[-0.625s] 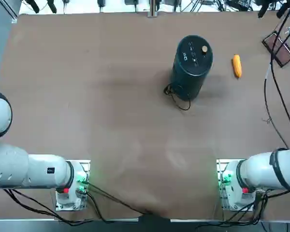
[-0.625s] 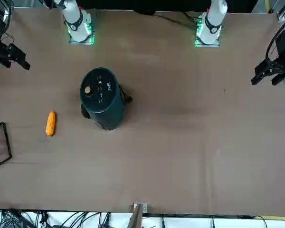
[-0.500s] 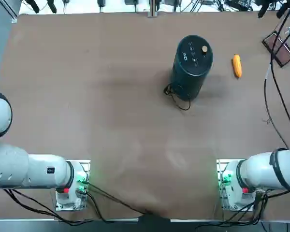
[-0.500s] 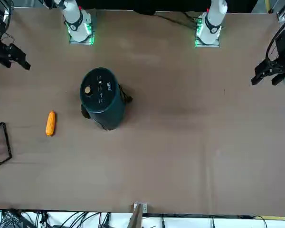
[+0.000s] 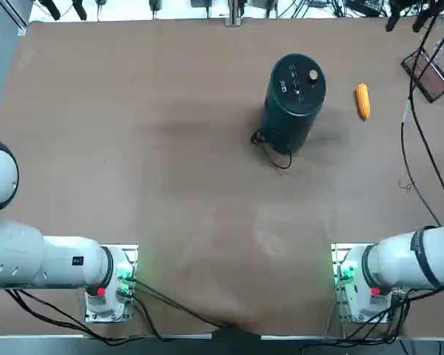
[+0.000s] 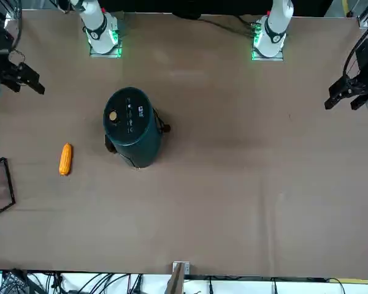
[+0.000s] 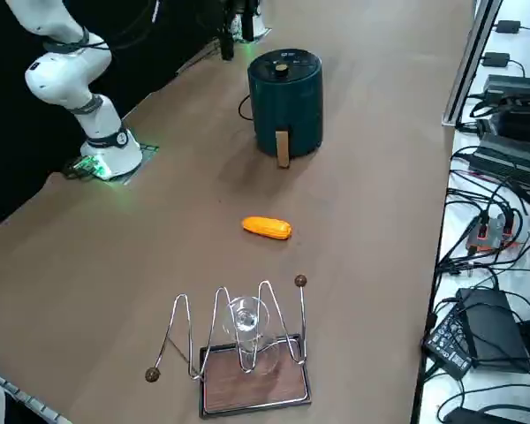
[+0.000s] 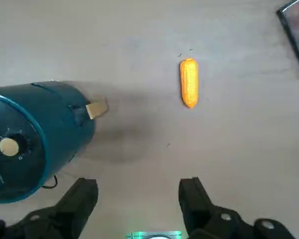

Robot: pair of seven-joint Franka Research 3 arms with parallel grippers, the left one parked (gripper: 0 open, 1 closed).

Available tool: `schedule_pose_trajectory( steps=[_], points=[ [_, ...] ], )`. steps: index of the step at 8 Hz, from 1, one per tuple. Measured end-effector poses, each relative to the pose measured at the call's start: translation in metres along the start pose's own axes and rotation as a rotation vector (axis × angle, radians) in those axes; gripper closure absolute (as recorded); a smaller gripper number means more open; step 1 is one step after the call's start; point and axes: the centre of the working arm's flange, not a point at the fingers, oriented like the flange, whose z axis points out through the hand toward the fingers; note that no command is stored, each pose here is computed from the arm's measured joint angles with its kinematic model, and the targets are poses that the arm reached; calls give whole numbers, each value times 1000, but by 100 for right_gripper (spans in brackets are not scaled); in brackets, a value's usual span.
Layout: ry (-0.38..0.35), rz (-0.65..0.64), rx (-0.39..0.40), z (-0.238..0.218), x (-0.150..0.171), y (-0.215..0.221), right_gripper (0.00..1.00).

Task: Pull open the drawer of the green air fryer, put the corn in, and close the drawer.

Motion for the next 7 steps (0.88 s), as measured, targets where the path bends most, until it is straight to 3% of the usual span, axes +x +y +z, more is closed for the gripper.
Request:
schedule_pose_trajectory(
  steps=[4, 7],
  points=[
    [-79, 407, 94, 106, 68, 8, 0],
    [-118, 781, 166, 175, 88, 2, 0]
  ],
)
